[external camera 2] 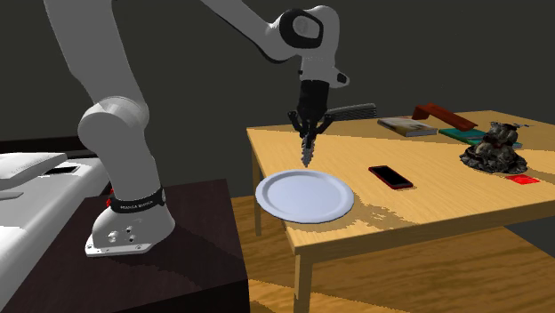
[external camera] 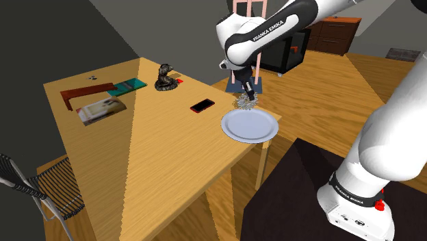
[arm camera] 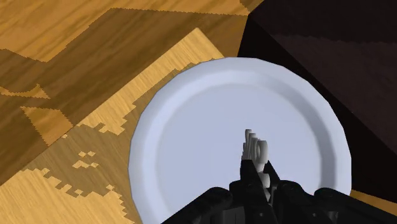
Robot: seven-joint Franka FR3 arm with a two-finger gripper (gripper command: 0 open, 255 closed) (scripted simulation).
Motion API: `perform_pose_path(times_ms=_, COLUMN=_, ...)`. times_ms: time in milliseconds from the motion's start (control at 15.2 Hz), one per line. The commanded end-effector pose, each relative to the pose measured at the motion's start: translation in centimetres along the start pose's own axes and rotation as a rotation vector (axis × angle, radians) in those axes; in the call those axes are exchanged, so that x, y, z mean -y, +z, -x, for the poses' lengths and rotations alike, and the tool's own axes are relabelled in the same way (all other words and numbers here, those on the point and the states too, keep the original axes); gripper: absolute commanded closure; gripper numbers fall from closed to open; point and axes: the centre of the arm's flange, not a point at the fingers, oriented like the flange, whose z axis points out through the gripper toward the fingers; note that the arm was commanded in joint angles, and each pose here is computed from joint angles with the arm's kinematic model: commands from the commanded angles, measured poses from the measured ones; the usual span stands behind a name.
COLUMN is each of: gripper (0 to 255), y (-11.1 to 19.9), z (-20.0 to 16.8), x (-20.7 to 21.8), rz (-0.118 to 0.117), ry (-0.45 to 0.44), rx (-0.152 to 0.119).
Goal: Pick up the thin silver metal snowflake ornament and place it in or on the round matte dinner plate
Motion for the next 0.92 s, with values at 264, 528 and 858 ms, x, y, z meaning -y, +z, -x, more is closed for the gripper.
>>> perform_pose_path(times_ms=264, gripper=255, y=3.0, z=-0.8, x=0.2, rz=0.0, ry=0.0, rx=0.0)
perform_pose_path(times_ms=528, gripper=255, y=5.0, z=-1.6, x=0.2, rz=0.0, ry=0.0, rx=0.0)
perform_pose_path(times_ms=858, gripper=255, y=7.5, z=-2.5, x=0.3, rz=0.0, ry=0.0, rx=0.0)
